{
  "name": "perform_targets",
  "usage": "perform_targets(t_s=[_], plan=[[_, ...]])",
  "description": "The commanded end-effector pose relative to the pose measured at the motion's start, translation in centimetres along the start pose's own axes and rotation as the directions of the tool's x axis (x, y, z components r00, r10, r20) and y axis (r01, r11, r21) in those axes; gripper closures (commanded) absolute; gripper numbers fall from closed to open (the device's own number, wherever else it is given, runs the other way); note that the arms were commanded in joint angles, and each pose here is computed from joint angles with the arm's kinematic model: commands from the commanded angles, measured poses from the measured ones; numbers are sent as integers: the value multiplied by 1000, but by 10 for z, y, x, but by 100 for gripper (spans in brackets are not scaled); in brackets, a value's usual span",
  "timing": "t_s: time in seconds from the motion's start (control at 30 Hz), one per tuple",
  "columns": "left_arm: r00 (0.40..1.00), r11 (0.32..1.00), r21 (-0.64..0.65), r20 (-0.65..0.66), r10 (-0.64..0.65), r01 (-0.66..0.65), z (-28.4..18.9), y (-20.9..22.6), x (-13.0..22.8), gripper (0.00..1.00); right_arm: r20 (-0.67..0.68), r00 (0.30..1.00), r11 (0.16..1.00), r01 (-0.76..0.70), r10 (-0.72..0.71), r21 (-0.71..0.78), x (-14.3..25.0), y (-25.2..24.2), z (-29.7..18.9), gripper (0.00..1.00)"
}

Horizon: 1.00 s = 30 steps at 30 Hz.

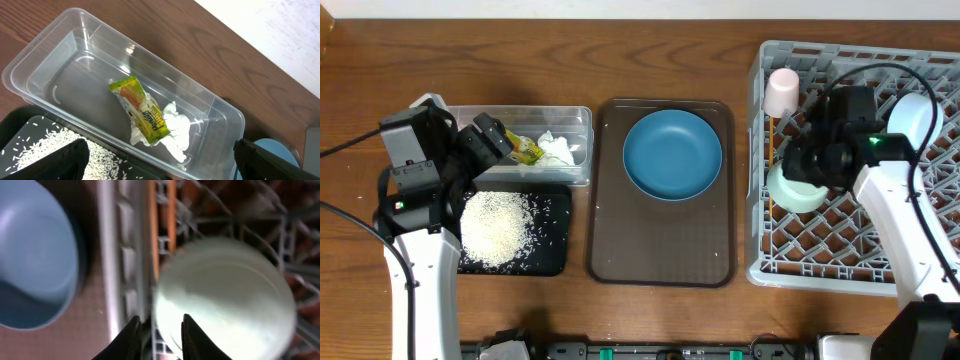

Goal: Sort waste into correct bins and load items into the dishwasher rack
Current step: 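Release the green bowl upright in the rack and raise right gripper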

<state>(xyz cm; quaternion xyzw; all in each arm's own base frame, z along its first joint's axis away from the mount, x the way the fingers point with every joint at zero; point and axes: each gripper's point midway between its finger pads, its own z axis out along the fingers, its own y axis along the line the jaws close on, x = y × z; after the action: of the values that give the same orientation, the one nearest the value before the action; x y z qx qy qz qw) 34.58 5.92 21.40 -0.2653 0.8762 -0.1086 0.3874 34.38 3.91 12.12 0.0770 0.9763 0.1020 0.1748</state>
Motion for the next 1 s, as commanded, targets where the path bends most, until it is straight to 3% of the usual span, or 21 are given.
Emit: perform_targets(t_s=[0.0,0.23,0.6,0.8,0.97], plan=[[1000,1000,-15,-3,4,-4,2,4,1,5,58,998,999,34,-32,-42,-12,19,-10,73],[1000,1000,-15,-3,4,-4,2,4,1,5,82,993,996,88,-86,-27,-19,34,6,65],[1000,1000,-15,-3,4,-4,2,4,1,5,-12,991,991,135,-135,-11,-6,46,57,65],[1000,1000,-15,-3,4,-4,2,4,1,5,-31,988,988,151,-152,-10,1,51,54,78],[1000,1000,-15,-3,4,-4,2,4,1,5,-62,986,988,153,-153,5,10,48,48,82]])
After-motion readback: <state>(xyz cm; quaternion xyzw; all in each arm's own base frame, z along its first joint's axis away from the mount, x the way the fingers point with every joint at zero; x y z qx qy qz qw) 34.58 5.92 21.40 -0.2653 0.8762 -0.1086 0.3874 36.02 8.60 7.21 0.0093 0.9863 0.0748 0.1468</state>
